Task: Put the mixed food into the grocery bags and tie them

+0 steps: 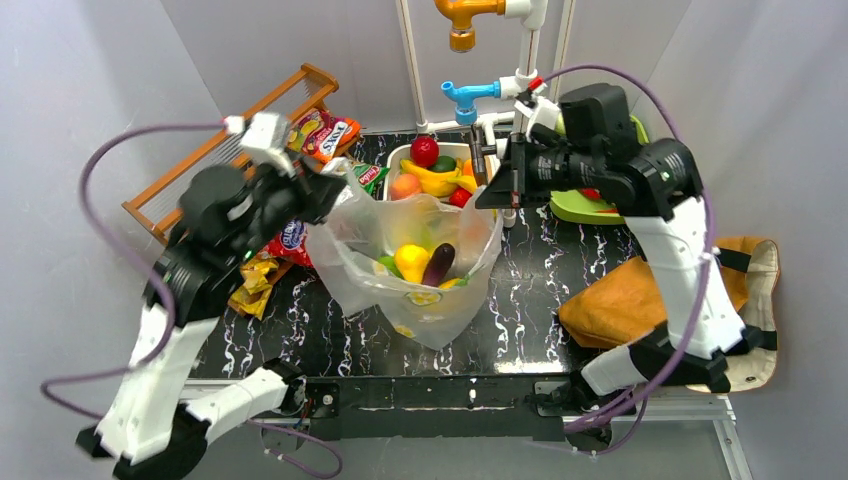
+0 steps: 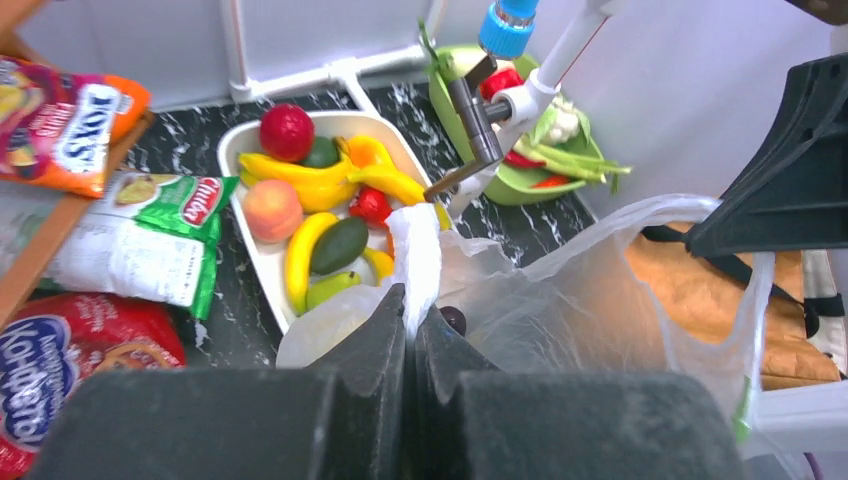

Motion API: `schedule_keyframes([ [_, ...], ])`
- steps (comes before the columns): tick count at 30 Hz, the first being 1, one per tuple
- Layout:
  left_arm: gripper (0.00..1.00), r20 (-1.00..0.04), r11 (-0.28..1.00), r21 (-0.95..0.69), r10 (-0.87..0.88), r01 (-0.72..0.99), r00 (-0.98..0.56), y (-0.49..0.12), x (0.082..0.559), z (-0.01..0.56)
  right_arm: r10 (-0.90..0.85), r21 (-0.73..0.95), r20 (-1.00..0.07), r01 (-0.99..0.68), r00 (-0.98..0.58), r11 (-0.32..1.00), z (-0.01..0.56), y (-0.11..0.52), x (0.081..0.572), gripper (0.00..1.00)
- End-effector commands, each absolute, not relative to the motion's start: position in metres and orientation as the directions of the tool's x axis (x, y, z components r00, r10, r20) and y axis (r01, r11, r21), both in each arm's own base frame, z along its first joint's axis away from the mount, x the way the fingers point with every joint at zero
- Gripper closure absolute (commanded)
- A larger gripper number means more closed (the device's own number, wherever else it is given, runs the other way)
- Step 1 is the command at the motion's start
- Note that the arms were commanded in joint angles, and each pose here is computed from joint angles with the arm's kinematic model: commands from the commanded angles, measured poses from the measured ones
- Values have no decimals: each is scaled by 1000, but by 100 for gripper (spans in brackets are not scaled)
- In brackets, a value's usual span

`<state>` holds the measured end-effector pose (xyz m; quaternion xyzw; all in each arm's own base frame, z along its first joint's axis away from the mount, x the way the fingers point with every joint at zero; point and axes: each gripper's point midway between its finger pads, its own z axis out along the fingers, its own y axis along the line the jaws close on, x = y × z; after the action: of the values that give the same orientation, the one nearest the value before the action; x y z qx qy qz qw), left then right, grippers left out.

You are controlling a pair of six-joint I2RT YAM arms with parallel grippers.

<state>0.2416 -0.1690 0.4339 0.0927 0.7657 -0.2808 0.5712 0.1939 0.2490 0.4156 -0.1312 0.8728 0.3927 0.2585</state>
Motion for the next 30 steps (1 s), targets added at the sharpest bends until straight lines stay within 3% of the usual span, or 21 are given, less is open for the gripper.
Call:
schedule_keyframes([
  [1, 98, -931, 849, -346, -258, 400, -259, -135, 215, 428, 38, 538, -765, -605, -643, 587, 456, 236, 188, 99],
  [2, 94, -926, 844, -357, -260, 402, -275, -133, 207, 420, 45, 521, -785, -618, -618, 589, 456, 232, 185, 99],
  [8, 44, -846, 784, -472, -276, 402, -456, -138, 168, 369, 64, 497, -827, -675, -558, 545, 418, 224, 168, 99],
  [10, 38, -823, 783, -498, -290, 373, -489, -136, 164, 354, 63, 503, -824, -675, -564, 541, 403, 225, 167, 99],
  [15, 32, -831, 802, -487, -305, 344, -466, -132, 171, 357, 61, 471, -853, -714, -518, 518, 410, 228, 168, 99],
  [20, 25, -858, 834, -395, -185, 386, -478, -139, 185, 363, 39, 478, -850, -738, -525, 476, 414, 237, 168, 99],
  [30, 43, -802, 838, -398, -120, 372, -586, -142, 175, 353, 27, 467, -862, -770, -507, 435, 417, 244, 167, 99],
])
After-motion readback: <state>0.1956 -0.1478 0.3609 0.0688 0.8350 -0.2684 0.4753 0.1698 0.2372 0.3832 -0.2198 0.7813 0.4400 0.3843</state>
